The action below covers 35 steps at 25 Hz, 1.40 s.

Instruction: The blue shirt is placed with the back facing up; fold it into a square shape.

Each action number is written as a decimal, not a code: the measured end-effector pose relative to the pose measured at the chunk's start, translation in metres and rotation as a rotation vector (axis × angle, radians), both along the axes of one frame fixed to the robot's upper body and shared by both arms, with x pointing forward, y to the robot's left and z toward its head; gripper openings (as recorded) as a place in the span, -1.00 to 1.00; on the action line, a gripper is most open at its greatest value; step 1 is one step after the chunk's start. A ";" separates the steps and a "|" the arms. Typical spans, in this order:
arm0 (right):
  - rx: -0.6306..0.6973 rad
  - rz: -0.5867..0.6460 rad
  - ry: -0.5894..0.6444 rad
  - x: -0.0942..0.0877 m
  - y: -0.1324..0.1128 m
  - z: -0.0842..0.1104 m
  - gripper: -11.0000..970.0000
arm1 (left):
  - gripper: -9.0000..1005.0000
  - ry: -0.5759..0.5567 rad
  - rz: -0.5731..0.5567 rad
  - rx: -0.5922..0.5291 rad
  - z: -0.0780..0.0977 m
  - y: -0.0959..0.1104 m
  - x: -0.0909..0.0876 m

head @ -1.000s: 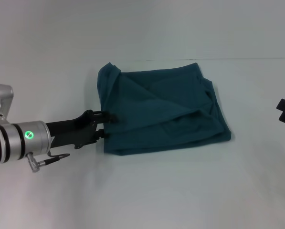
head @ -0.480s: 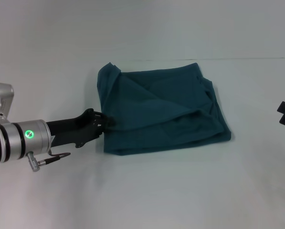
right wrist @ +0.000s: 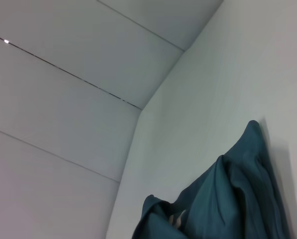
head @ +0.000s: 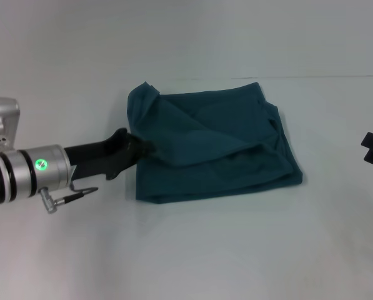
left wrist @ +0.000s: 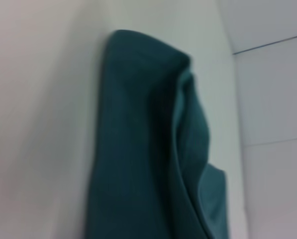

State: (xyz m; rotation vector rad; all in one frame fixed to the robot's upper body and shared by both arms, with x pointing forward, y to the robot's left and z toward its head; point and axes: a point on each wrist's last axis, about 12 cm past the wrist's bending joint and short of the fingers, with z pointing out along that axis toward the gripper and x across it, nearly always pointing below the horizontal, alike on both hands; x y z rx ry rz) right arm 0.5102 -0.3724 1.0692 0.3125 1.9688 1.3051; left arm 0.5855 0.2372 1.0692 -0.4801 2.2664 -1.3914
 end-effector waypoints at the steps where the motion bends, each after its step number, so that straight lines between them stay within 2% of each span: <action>1: 0.000 -0.001 0.000 0.000 0.000 0.000 0.42 | -0.87 -0.009 -0.005 -0.009 0.002 -0.002 0.001; 2: -0.001 -0.002 0.001 0.000 0.000 0.000 0.42 | -0.93 -0.027 -0.017 -0.024 0.007 -0.005 0.004; 9: -0.006 0.005 -0.001 0.002 0.001 0.001 0.42 | -0.92 -0.136 -0.074 -0.085 0.041 -0.029 0.029; 14: -0.010 0.007 -0.003 0.003 0.002 0.001 0.42 | -0.92 -0.184 -0.063 -0.104 0.057 -0.046 0.044; 20: -0.009 0.007 -0.004 0.003 0.004 0.000 0.42 | -0.92 -0.227 -0.016 -0.071 0.063 -0.070 0.061; 24: -0.010 0.003 -0.001 0.004 0.004 -0.001 0.42 | -0.92 -0.226 -0.002 -0.022 0.058 -0.084 0.068; 31: -0.017 0.001 0.009 0.004 0.006 -0.004 0.42 | -0.92 -0.235 -0.007 0.018 0.058 -0.102 0.074; 35: -0.016 0.004 0.008 0.005 0.008 -0.004 0.42 | -0.92 -0.261 -0.052 0.040 0.063 -0.112 0.075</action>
